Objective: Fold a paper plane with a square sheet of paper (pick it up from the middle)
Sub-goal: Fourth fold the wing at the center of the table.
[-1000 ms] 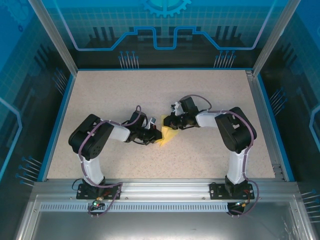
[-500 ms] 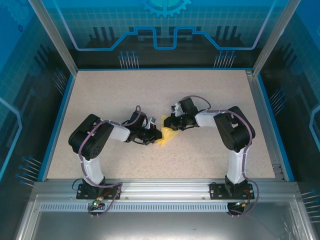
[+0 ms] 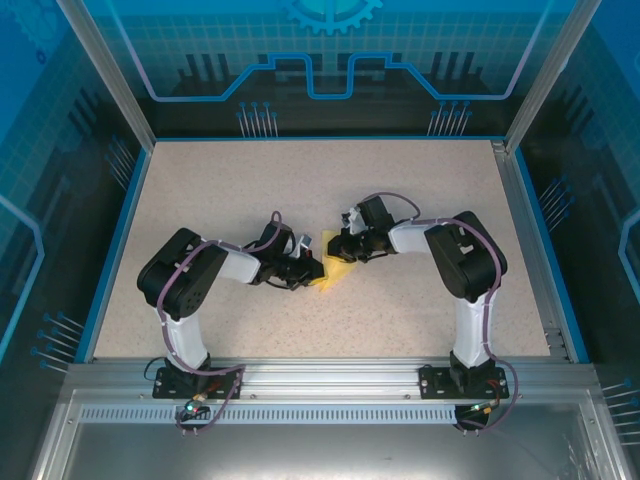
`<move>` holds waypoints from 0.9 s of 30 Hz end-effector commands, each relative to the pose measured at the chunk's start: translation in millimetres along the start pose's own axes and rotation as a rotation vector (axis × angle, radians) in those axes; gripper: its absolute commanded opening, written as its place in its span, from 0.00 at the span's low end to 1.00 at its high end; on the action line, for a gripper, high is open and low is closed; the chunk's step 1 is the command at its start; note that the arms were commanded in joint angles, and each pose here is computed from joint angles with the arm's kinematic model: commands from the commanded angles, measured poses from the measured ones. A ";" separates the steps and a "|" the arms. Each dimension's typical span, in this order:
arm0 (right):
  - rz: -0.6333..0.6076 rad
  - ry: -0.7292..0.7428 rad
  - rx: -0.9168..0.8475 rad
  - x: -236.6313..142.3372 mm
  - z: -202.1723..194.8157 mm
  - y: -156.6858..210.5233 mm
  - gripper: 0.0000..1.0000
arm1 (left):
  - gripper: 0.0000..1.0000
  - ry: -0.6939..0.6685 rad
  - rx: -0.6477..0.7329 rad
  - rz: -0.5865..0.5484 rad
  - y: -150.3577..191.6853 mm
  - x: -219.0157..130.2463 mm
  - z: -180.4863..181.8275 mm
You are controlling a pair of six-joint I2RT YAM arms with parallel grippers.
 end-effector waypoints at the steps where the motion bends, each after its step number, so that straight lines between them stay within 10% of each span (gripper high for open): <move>1: 0.014 0.071 0.032 5.8 -19.7 1.4 0.13 | 0.05 -0.112 -0.109 0.051 20.8 3.0 34.6; 27: 0.030 0.127 0.049 5.5 -42.8 12.9 0.12 | 0.08 -0.099 -0.006 0.174 29.5 -5.1 5.7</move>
Point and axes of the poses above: each hand's point on the last joint's axis, 136 mm out from that joint toward the fingers, its own x axis out along the fingers, its own z axis along the line the jaws close on, y = z × x, the point moved 5 cm from there along -x, back along the fingers, and after that the axes turned 15 degrees about x, right-handed, at the moved point
